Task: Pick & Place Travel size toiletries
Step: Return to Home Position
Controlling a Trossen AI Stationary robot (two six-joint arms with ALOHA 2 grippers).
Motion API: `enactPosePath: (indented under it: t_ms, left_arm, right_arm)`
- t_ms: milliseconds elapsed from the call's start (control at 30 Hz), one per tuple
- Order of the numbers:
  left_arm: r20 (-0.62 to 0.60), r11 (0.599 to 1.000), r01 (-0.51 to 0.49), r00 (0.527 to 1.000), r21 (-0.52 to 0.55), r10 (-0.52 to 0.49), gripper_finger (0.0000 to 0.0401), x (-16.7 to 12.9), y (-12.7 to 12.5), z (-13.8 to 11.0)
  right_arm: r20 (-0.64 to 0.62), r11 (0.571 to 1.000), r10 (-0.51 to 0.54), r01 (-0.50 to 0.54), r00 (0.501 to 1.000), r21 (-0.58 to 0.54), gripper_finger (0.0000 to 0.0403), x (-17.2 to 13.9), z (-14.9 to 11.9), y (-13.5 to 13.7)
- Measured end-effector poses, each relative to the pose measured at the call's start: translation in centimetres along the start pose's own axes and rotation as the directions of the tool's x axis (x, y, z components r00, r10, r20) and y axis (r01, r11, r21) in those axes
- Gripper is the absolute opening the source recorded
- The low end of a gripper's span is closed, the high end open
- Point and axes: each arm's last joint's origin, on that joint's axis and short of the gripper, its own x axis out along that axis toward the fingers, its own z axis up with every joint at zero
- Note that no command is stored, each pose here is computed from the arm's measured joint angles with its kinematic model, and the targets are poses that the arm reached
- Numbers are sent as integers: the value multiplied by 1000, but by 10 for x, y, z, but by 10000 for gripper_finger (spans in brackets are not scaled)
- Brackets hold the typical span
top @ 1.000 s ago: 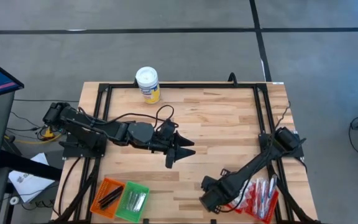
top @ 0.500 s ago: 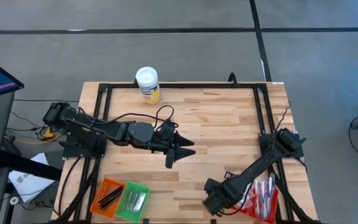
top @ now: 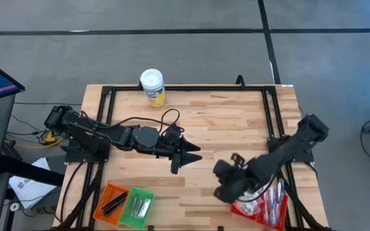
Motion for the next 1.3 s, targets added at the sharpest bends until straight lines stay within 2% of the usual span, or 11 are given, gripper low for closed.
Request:
enactPosePath:
  t_ms: [67, 167, 233, 333, 500, 600, 733, 900, 1000, 1133, 1300]
  left_arm:
    - [0, 1000, 0, 1000, 0, 0, 221, 0, 0, 0]
    - [5, 1000, -6, 1000, -1, 6, 221, 1, 2, 2]
    - [9, 1000, -13, 1000, -3, 13, 221, 1, 5, 4]
    - [27, 999, -37, 999, -7, 37, 221, 3, 13, 11]
    - [50, 995, -101, 994, -15, 102, 216, 5, 33, 23]
    - [42, 990, -139, 989, -19, 140, 194, 6, 46, 30]
    - [47, 986, -164, 985, -30, 165, 133, 6, 62, 41]
    - [76, 979, -200, 976, -43, 203, 24, 6, 77, 53]
    - [85, 976, -212, 973, -47, 215, 10, 5, 81, 56]
    - [88, 975, -221, 972, 3, 220, 3, 5, 83, 57]
    - [88, 964, -230, 972, 132, 219, 1, 5, 83, 57]
  right_arm:
    - [90, 997, 69, -67, 994, -27, 0, -15, 12, -6]
    - [202, 979, 203, -197, 958, -48, 0, -26, 27, -15]
    - [247, 962, 274, -266, 929, -65, 0, -26, 30, -21]
    - [274, 945, 328, -316, 904, -87, 0, -18, 29, -32]
    - [249, 935, 354, -332, 902, -128, 0, -4, 14, -69]
    - [281, 926, 376, -348, 883, -147, 0, -4, 7, -99]
    - [353, 901, 434, -393, 829, -185, 0, -10, 3, -141]
    - [412, 841, 536, -424, 737, -335, 0, -20, 0, -179]
    - [456, 820, 563, -397, 689, -412, 0, -24, -1, -195]
    - [511, 834, 537, -332, 671, -441, 0, -27, 0, -209]
    - [571, 877, 475, -311, 669, -365, 0, -19, -2, -224]
